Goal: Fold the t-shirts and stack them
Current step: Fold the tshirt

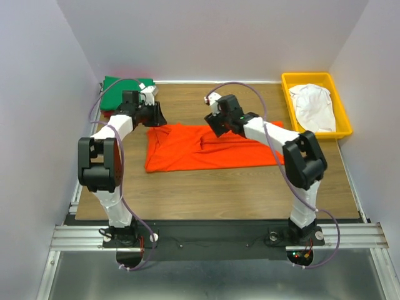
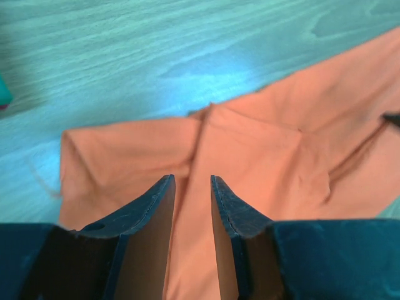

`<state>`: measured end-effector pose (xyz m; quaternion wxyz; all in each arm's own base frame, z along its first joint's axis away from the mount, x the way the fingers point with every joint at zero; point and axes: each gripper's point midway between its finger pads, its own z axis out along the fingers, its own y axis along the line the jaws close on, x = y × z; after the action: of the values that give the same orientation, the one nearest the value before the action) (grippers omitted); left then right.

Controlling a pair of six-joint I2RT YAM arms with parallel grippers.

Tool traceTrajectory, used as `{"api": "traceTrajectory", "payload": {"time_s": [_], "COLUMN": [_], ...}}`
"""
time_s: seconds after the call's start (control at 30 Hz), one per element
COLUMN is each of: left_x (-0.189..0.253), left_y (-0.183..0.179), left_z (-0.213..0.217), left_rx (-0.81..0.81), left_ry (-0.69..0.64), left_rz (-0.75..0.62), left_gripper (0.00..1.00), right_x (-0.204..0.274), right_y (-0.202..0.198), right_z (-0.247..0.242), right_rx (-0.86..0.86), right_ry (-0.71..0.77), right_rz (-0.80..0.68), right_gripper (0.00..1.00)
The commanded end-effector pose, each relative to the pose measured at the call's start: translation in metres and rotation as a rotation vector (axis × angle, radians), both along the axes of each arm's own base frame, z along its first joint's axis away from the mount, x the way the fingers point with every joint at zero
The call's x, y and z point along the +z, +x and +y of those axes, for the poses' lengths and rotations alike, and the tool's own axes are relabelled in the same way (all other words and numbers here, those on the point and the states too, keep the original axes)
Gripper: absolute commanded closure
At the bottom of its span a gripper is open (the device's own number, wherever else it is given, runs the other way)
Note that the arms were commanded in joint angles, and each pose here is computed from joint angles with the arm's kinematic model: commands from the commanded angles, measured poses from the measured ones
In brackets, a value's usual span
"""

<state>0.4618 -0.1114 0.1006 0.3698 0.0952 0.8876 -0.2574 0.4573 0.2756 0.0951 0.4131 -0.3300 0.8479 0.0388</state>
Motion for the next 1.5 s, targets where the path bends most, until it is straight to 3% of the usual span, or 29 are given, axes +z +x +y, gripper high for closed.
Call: {"api": "traceTrajectory", "payload": {"time_s": [0.0, 0.3, 0.57, 0.7, 0.9, 1.0, 1.13, 1.27, 1.47], "left_x": [0.033, 0.011, -0.01, -0.042, -0.07, -0.061, -0.015, 0.033, 0.047], "left_y": [-0.031, -0.094, -0.099, -0.1, -0.109, -0.113, -0.097, -0.055, 0.005], "left_z": [0.011, 0.004, -0.018, -0.014, -0.002, -0.006, -0.024, -0.039, -0.054], "left_rx": [-0.063, -0.129, -0.225, -0.222, -0.251, -0.309, -0.37, -0.373, -0.361], "left_ry": [0.122, 0.241, 0.325, 0.369, 0.441, 0.411, 0.326, 0.292, 0.28], "left_rz": [-0.055, 0.018, 0.035, 0.126, 0.202, 0.176, 0.033, -0.106, -0.136], "left_gripper": [0.59, 0.6, 0.64, 0.65, 0.68, 0.68, 0.59, 0.52, 0.49], "right_x": [0.033, -0.018, -0.061, -0.083, -0.096, -0.088, -0.071, -0.049, -0.033], "right_y": [-0.022, -0.062, -0.093, -0.106, -0.096, -0.087, -0.088, -0.09, -0.092], "right_z": [-0.025, -0.12, -0.148, -0.159, -0.172, -0.168, -0.148, -0.135, -0.129], "right_rx": [0.039, -0.069, -0.12, -0.124, -0.147, -0.133, -0.066, -0.039, -0.023], "right_ry": [0.009, -0.103, -0.182, -0.24, -0.263, -0.236, -0.142, -0.064, -0.03], "right_rz": [-0.014, 0.192, 0.314, 0.366, 0.392, 0.374, 0.369, 0.357, 0.35], "right_gripper": [0.32, 0.44, 0.47, 0.48, 0.49, 0.48, 0.44, 0.41, 0.38]}}
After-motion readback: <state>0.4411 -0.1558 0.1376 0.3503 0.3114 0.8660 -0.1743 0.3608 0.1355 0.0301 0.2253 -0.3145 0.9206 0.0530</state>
